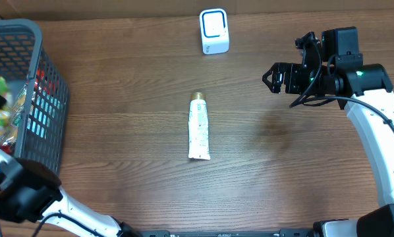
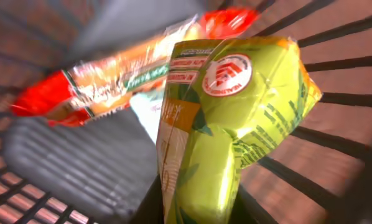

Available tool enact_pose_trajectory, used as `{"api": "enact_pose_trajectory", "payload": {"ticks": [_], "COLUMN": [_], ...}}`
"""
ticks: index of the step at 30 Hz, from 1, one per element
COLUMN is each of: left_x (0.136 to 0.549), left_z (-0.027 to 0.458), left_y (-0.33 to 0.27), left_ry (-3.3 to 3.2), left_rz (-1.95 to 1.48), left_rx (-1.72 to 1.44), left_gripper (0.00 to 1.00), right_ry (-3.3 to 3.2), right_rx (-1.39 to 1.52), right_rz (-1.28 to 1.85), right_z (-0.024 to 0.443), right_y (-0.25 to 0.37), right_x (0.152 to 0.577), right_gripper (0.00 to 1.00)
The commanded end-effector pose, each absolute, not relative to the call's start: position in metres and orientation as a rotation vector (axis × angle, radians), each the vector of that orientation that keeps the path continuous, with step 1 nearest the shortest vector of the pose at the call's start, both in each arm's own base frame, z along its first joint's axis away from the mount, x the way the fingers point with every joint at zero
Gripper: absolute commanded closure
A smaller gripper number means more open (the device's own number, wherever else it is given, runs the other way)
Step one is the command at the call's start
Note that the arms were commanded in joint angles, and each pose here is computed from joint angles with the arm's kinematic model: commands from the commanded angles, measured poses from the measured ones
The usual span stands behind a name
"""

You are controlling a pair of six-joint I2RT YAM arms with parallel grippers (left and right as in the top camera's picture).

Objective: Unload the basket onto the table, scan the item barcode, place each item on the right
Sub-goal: 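Reach the left gripper back into the basket and grasp green pouch, then place the green pouch on the table left of the tube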

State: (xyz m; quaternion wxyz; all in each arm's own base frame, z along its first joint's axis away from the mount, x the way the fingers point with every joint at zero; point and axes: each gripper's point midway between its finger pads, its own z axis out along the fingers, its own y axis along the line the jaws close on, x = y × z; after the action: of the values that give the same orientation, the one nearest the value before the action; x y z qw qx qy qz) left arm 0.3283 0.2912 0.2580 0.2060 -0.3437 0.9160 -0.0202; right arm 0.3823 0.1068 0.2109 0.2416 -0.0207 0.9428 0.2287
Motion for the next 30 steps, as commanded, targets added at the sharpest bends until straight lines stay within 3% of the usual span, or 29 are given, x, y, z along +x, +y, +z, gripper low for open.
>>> {"api": "enact_pose_trajectory", "payload": {"ticks": [1, 6, 14, 23, 30], "left_x": [0.327, 0.321, 0.338, 0.348, 0.344], "left_z": [0.356, 0.398, 0.380, 0.268, 0.154], "left_y": [0.252, 0.190, 0.089, 0.009, -0.041], "left_ry": [2.335, 2.283, 2.459, 2.772, 2.902], "left_rz": [-0.080, -0.160, -0.235, 0.020, 0.101], "left_rx": [-0.790, -0.658, -0.520, -0.699, -0.694], "left_gripper": [0.96, 0.96, 0.96, 0.96, 0.96], "right_ry": [2.557, 2.556, 2.556, 2.561, 2.561], "right_rx": [-0.069, -0.069, -0.069, -0.068, -0.067], "right_rz": [0.630, 0.630, 0.630, 0.630, 0.625], "right_z": [0.219, 0.219, 0.219, 0.218, 0.218], "right_y": [0.110, 0.110, 0.110, 0.110, 0.109], "right_x": [0.385, 0.385, 0.385, 0.384, 0.385], "right_gripper": [0.00, 0.00, 0.00, 0.00, 0.00]}}
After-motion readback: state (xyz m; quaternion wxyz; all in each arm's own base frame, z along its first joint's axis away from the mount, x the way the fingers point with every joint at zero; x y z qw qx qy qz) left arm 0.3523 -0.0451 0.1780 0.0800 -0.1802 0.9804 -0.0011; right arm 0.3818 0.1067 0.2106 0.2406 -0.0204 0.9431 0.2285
